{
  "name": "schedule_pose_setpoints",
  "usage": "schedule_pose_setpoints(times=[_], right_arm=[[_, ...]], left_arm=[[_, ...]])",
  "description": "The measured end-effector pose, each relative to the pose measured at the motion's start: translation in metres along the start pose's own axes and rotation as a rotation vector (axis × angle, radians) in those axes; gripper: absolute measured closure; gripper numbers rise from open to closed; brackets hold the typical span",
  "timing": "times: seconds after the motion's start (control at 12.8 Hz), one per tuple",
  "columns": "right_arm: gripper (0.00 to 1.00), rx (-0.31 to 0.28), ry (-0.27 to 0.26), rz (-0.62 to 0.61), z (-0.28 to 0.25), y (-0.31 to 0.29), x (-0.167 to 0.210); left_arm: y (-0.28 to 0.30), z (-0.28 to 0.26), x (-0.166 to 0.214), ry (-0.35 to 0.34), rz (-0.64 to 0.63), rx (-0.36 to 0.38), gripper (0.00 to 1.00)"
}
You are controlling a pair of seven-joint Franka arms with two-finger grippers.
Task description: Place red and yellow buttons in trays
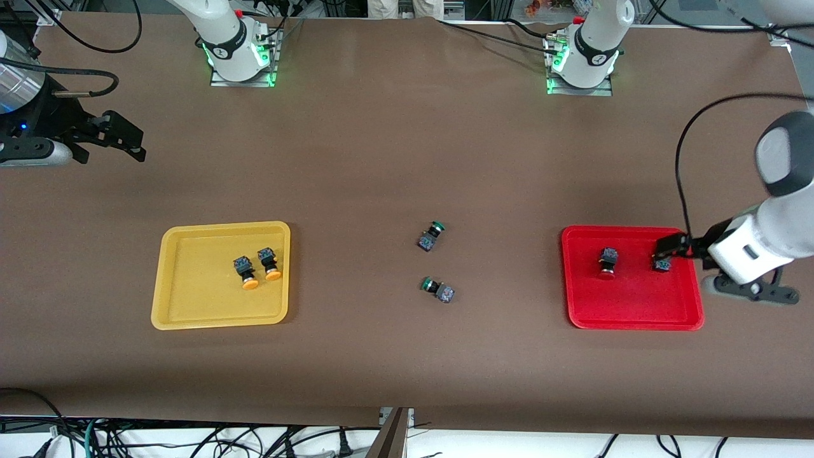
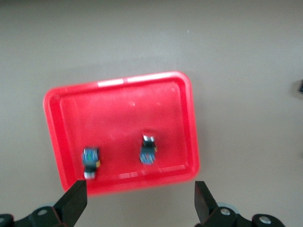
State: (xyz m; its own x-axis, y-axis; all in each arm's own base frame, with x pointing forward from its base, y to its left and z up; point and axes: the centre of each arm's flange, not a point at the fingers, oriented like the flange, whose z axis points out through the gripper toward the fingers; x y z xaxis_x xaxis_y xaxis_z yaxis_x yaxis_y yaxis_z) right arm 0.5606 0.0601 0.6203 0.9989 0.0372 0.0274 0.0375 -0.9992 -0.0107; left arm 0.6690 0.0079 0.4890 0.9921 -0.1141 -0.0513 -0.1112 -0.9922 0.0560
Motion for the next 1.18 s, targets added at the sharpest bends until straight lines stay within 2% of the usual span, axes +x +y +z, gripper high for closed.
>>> schedule_pose_setpoints(times=[0.24,0.55,1.18], right_arm=[[0.00,0.000,-0.003,0.001,0.002,-0.001,0.001],[0.00,-0.001,0.002,0.003,0.001,0.000,0.004],[0.00,-0.008,0.017,0.018,-0.004,0.009,0.007]], left_arm=[[0.011,-0.066,-0.048,-0.037,-0.086,0.031,0.00],[0.025,-0.094,-0.090,-0.062,-0.143,0.045,0.00],[0.062,-0.100,-0.101,-0.056,-0.127,0.054,0.00]])
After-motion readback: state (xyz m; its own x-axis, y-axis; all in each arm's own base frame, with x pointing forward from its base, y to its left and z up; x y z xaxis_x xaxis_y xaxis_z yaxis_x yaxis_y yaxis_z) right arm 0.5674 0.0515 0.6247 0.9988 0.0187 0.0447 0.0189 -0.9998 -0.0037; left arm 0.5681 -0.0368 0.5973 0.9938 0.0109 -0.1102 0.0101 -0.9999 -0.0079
